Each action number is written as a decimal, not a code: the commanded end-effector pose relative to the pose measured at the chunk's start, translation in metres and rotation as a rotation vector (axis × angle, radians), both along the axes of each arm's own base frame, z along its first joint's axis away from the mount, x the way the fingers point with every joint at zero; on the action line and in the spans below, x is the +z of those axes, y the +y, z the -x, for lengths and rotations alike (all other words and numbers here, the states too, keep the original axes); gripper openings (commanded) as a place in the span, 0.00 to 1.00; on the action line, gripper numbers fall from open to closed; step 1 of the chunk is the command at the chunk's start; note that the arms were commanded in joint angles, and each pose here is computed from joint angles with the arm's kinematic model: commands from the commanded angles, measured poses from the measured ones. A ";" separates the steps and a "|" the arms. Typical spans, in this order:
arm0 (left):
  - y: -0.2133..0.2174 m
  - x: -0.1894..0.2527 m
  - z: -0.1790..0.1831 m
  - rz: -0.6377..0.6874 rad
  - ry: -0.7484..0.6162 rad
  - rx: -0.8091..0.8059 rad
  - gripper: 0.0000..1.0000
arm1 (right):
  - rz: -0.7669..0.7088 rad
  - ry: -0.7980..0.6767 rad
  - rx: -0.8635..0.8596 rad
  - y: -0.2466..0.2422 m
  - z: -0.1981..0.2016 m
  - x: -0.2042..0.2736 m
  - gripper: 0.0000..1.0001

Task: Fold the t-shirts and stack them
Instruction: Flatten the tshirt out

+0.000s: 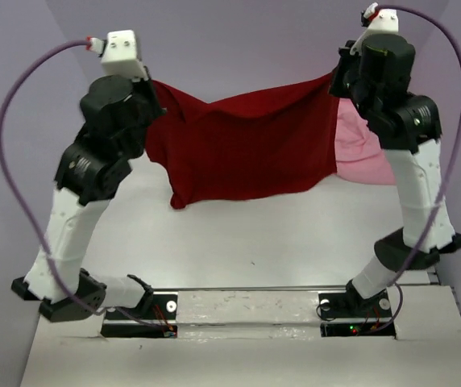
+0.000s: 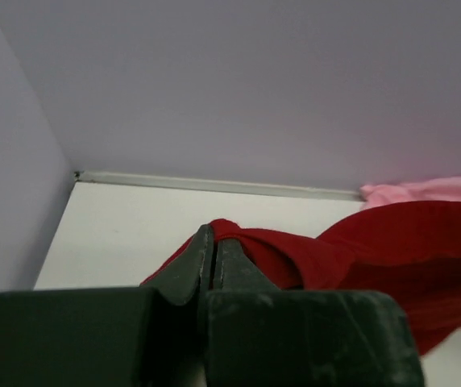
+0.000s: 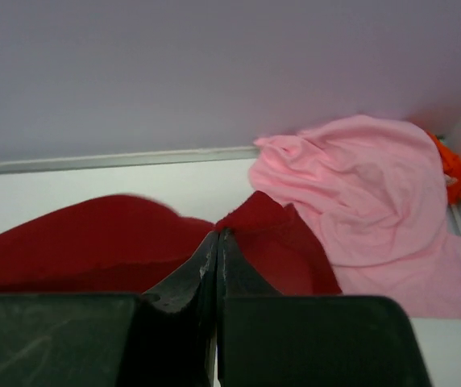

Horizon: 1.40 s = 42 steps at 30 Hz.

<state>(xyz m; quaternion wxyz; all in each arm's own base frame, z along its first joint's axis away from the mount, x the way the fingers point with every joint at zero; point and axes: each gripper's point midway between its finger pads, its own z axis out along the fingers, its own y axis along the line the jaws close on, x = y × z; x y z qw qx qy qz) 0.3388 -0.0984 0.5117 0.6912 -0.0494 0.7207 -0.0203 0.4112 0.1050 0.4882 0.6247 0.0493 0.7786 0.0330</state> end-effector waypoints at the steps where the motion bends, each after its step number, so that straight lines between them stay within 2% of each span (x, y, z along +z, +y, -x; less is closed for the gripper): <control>1: 0.033 0.050 0.084 0.168 -0.101 0.000 0.00 | -0.042 -0.150 0.037 0.001 0.099 0.063 0.00; 4: 0.060 0.055 0.135 0.263 -0.122 -0.040 0.00 | -0.135 -0.204 0.066 -0.024 0.158 0.084 0.00; 6: 0.062 0.052 0.149 0.277 -0.136 -0.100 0.00 | -0.183 -0.248 0.093 -0.040 0.189 0.093 0.00; 7: 0.069 0.061 0.166 0.311 -0.181 -0.149 0.00 | -0.182 -0.244 0.101 -0.045 0.197 0.091 0.00; 9: 0.073 0.074 0.179 0.308 -0.226 -0.183 0.00 | -0.196 -0.269 0.098 -0.055 0.210 0.099 0.00; 10: 0.086 0.089 0.188 0.311 -0.278 -0.149 0.00 | -0.188 -0.268 0.103 -0.056 0.212 0.099 0.00; 12: 0.080 0.093 0.188 0.326 -0.274 -0.177 0.00 | -0.182 -0.276 0.115 -0.056 0.213 0.104 0.00; 16: 0.052 0.081 0.148 0.279 -0.204 -0.181 0.00 | -0.140 -0.272 0.112 -0.043 0.193 0.104 0.00; 19: 0.057 0.099 0.141 0.273 -0.249 -0.133 0.00 | -0.105 -0.258 0.105 -0.025 0.165 0.103 0.00; 21: 0.041 0.104 0.123 0.258 -0.227 -0.124 0.00 | -0.098 -0.291 0.094 -0.015 0.147 0.112 0.00; 24: 0.009 0.107 0.093 0.185 -0.202 -0.082 0.00 | -0.042 -0.288 0.075 0.015 0.098 0.107 0.00; 25: 0.014 0.109 0.093 0.197 -0.208 -0.049 0.00 | -0.027 -0.266 0.069 0.022 0.087 0.099 0.00; 28: -0.007 0.076 0.044 0.079 -0.142 0.025 0.00 | 0.025 -0.230 0.053 0.043 0.051 0.079 0.00; 29: -0.025 0.066 0.027 0.084 -0.123 -0.045 0.00 | 0.048 -0.198 0.033 0.048 0.029 0.063 0.00; 30: -0.009 0.063 0.011 0.090 -0.124 0.003 0.00 | 0.050 -0.182 0.049 0.052 0.019 0.055 0.00; 32: -0.015 0.042 -0.019 0.086 -0.089 -0.033 0.00 | 0.027 -0.162 0.049 0.049 -0.004 0.043 0.00; 34: -0.006 0.022 -0.044 0.046 -0.044 0.003 0.00 | 0.044 -0.151 0.034 0.042 -0.021 0.033 0.00; 38: 0.006 0.021 -0.057 0.037 -0.055 0.046 0.00 | 0.031 -0.143 0.029 0.031 -0.029 0.028 0.00; 40: 0.010 0.029 -0.052 0.040 -0.076 0.055 0.00 | 0.032 -0.141 0.038 0.030 -0.024 0.028 0.00; 42: 0.018 0.047 -0.031 0.075 -0.122 0.044 0.00 | 0.018 -0.160 0.063 0.027 -0.008 0.038 0.00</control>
